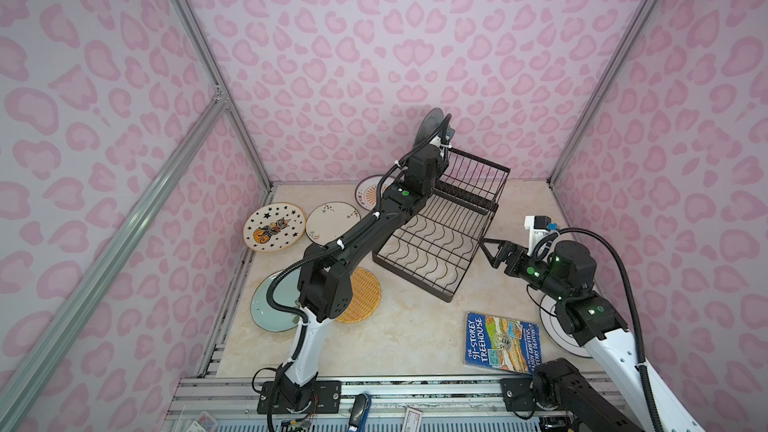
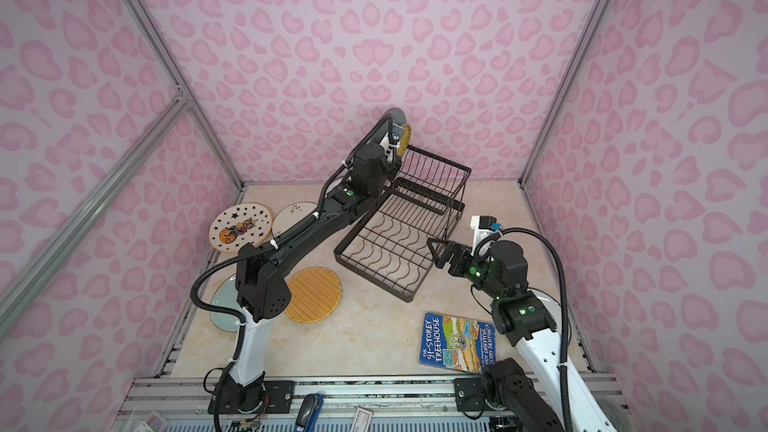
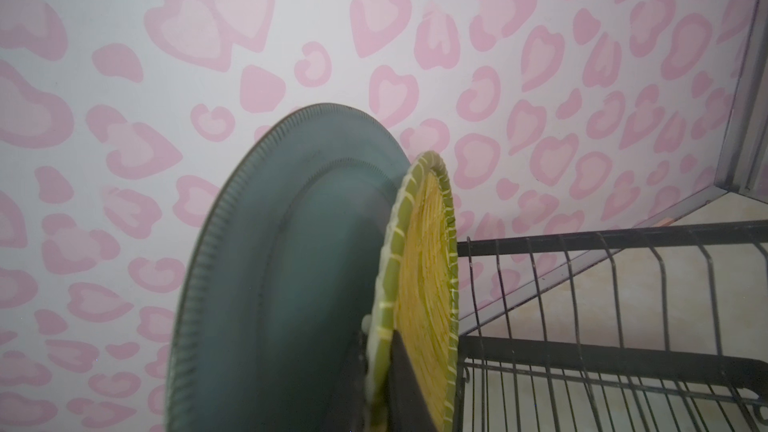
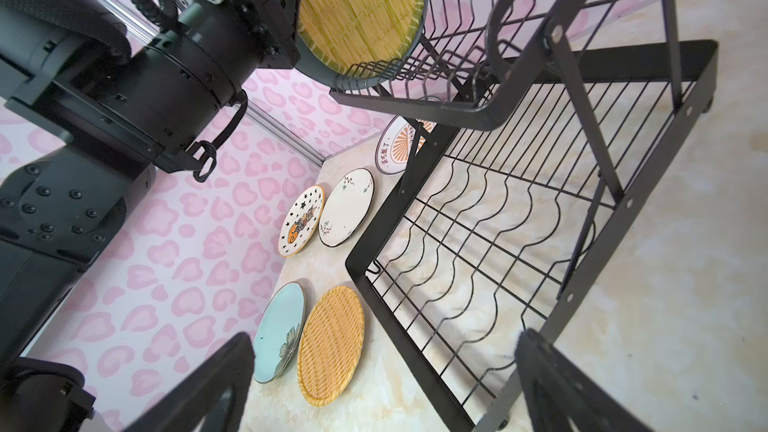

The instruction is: Load the plates into the dish rack

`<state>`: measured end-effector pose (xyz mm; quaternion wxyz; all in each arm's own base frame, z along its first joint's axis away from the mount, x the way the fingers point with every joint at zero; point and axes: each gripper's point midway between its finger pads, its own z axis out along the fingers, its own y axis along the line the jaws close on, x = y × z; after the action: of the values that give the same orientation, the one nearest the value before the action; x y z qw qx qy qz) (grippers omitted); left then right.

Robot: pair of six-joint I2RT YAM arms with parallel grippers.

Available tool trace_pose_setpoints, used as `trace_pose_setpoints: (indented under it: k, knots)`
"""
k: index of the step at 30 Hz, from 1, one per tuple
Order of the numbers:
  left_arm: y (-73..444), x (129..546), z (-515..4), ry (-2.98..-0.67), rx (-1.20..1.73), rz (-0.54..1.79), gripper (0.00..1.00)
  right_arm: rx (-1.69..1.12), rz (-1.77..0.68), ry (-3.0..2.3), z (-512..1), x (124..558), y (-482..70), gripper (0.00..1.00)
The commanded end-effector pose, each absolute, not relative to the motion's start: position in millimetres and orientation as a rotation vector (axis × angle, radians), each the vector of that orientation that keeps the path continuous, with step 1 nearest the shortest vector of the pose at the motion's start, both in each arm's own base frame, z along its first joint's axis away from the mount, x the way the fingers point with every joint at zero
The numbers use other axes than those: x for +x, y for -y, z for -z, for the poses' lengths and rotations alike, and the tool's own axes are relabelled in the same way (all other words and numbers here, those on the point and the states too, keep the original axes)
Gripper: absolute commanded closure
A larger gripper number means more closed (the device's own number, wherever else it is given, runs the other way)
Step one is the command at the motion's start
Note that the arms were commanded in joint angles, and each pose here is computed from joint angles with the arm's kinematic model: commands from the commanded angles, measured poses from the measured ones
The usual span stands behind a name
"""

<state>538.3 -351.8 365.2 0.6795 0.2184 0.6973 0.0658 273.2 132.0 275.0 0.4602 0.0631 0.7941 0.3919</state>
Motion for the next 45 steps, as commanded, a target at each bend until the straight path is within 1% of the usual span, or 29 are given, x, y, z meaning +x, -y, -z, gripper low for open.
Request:
trace_pose_setpoints:
  k: [1,10,16,18,19,20,22,29,37,45]
  knots:
    - [349,542,-380,-1.521,0.435,-0.158,0.96,0.130,-0.974,-1.948,-276,272,-132,0.02]
    - [358,543,-366,-1.537,0.469,-0.193,0.96,0.146,-0.975,-1.946,-272,270,-126,0.02]
    - [353,539,-371,-1.546,0.439,-0.209,0.96,0.145,-0.978,-1.946,-272,271,-125,0.02]
    - [353,538,-370,-1.552,0.436,-0.209,0.92,0.145,-0.977,-1.944,-272,271,-125,0.02]
    - [352,537,-371,-1.553,0.432,-0.210,0.86,0.146,-0.978,-1.945,-272,271,-125,0.02]
    - [351,537,-371,-1.553,0.428,-0.214,0.84,0.147,-0.980,-1.943,-272,272,-125,0.02]
    - [352,536,-371,-1.555,0.429,-0.218,0.81,0.147,-0.983,-1.938,-273,271,-125,0.02]
    - [348,535,-376,-1.551,0.414,-0.226,0.78,0.151,-0.991,-1.942,-271,271,-126,0.02]
    - [343,530,-388,-1.542,0.398,-0.229,0.69,0.154,-0.997,-1.938,-272,273,-127,0.02]
    - [338,520,-401,-1.535,0.384,-0.204,0.66,0.155,-1.007,-1.934,-273,275,-128,0.02]
